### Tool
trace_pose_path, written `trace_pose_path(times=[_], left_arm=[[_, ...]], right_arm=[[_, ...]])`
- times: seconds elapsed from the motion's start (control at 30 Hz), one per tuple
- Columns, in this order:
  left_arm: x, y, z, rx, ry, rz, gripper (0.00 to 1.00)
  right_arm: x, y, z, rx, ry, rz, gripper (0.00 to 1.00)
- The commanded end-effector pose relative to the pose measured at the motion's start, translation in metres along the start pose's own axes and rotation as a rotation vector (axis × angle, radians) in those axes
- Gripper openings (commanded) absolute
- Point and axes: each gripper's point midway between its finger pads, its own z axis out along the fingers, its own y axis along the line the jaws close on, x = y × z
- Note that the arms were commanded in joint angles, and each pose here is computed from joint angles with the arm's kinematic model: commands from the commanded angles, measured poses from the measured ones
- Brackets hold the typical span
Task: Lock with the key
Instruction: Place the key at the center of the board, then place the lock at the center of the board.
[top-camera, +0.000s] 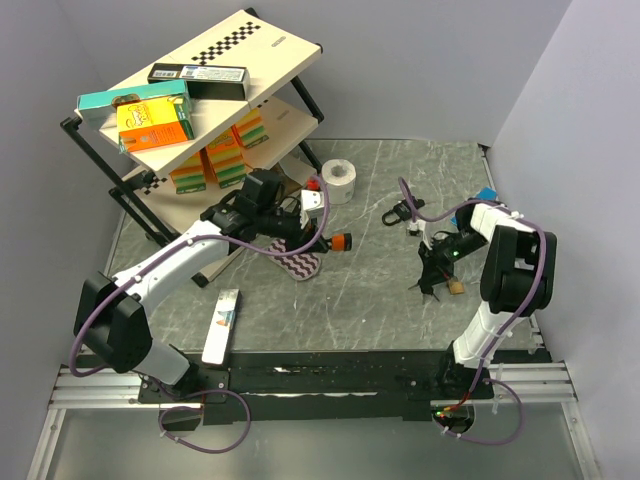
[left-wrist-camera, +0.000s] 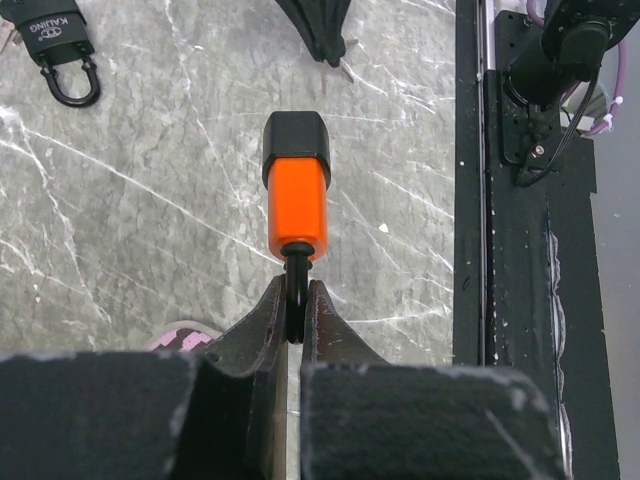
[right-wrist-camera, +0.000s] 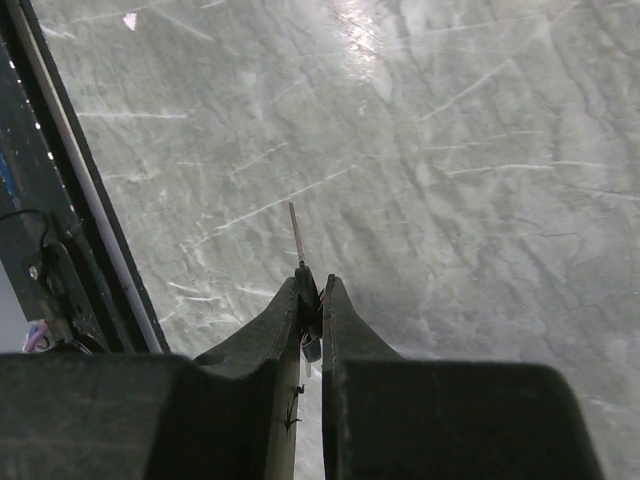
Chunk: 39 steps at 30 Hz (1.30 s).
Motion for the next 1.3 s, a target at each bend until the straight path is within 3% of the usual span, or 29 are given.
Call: trace_pose_path(times=[0.0, 0.2, 0.37, 0.47, 0.5, 0.7, 0.77, 0.87, 1.1, 1.27], left_arm=[[-0.022, -0.011, -0.009, 0.023, -0.061, 0.069, 0.01], [-0.023, -0.010, -0.011, 0.012, -0.057, 0.080, 0.01], [-0.022, -0.008, -0.010, 0.008, -0.052, 0.081, 0.01], [-0.022, -0.007, -0.009, 0.006, -0.049, 0.077, 0.01], [-0.022, -0.006, -0.009, 0.005, -0.049, 0.077, 0.01], [-0.024, -0.007, -0.006, 0.021, -0.041, 0.005, 0.01], [-0.027, -0.006, -0.004, 0.032, -0.045, -0.031, 0.01], [-0.037, -0.003, 0.000, 0.033, -0.047, -0.146, 0.01], [-0.054, -0.010, 0.004, 0.091, -0.070, -0.304, 0.01], [-0.052, -0.013, 0.008, 0.119, -0.092, -0.358, 0.01]], right_arm=[[-0.003, -0.025, -0.007, 0.054, 0.015, -0.049, 0.07], [0.000, -0.036, -0.005, 0.060, 0.032, -0.040, 0.24], [0.003, -0.042, -0.005, 0.076, 0.046, -0.040, 0.30], [0.001, -0.044, -0.008, 0.082, 0.051, -0.022, 0.41], [-0.001, -0.044, -0.010, 0.088, 0.047, -0.014, 0.49], [-0.037, -0.036, -0.034, 0.156, -0.059, -0.065, 0.68], [-0.056, -0.031, -0.044, 0.173, -0.128, -0.086, 0.70], [-0.087, -0.019, -0.065, 0.237, -0.218, -0.152, 0.83], [-0.174, 0.037, -0.105, 0.403, -0.427, -0.460, 0.89], [-0.208, 0.076, -0.100, 0.485, -0.520, -0.700, 0.96]])
